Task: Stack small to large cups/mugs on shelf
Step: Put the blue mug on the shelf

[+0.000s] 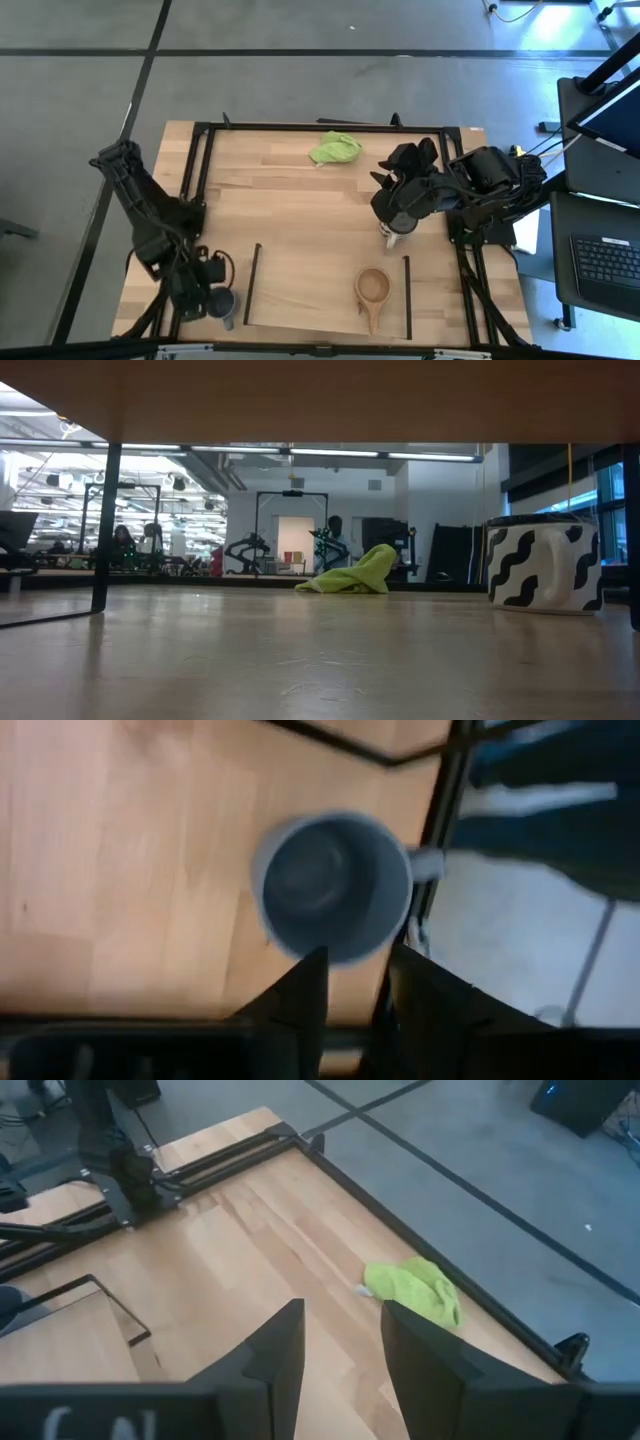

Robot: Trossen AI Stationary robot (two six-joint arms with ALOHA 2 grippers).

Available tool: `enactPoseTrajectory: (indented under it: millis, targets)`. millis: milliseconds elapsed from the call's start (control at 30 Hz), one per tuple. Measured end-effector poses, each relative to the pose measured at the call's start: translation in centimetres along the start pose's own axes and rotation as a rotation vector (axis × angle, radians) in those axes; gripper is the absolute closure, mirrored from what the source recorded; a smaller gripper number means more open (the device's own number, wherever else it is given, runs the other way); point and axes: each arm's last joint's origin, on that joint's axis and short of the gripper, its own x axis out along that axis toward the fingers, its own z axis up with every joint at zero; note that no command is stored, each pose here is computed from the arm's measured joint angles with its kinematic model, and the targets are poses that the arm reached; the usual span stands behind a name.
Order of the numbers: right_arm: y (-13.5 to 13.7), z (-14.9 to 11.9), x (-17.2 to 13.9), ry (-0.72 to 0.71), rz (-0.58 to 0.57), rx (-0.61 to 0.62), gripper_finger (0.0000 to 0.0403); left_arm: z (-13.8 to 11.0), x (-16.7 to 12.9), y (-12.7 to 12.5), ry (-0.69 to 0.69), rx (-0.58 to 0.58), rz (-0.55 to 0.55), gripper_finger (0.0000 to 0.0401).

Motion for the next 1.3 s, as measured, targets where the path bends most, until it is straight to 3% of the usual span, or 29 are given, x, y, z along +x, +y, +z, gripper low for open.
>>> enactPoseTrajectory:
  millis: [167,333,633,800,1033,1200,1300]
  targets:
    - [0.0,0.0,0.0,0.0,0.001,-0.032,0.0267,-0.3,1.8,-0.8,-0.063,-0.064,0.074,0.0249]
    - [0.0,0.0,0.0,0.003,0.004,-0.051,0.0267,-0.4,3.4,-0.7,-0.052,-0.052,0.202,0.0219]
    - [0.0,0.0,0.0,0.013,0.012,-0.052,0.0267,-1.5,4.0,-0.5,-0.119,0.016,0.275,0.0215]
    - [0.0,-0.1,0.0,0.013,0.011,-0.052,0.0267,-3.0,5.1,0.0,-0.05,0.007,0.271,0.0215]
    - [-0.1,0.0,0.1,0.014,0.004,-0.045,0.0267,-3.5,5.8,-0.2,-0.091,-0.042,0.221,0.0215]
    - [-0.1,0.1,0.1,0.01,0.0,-0.043,0.0267,-3.6,7.3,-0.2,-0.097,-0.127,0.135,0.0215]
    - [-0.1,0.1,0.1,0.011,0.001,-0.043,0.0267,-3.7,7.9,0.4,-0.098,-0.191,0.152,0.0216]
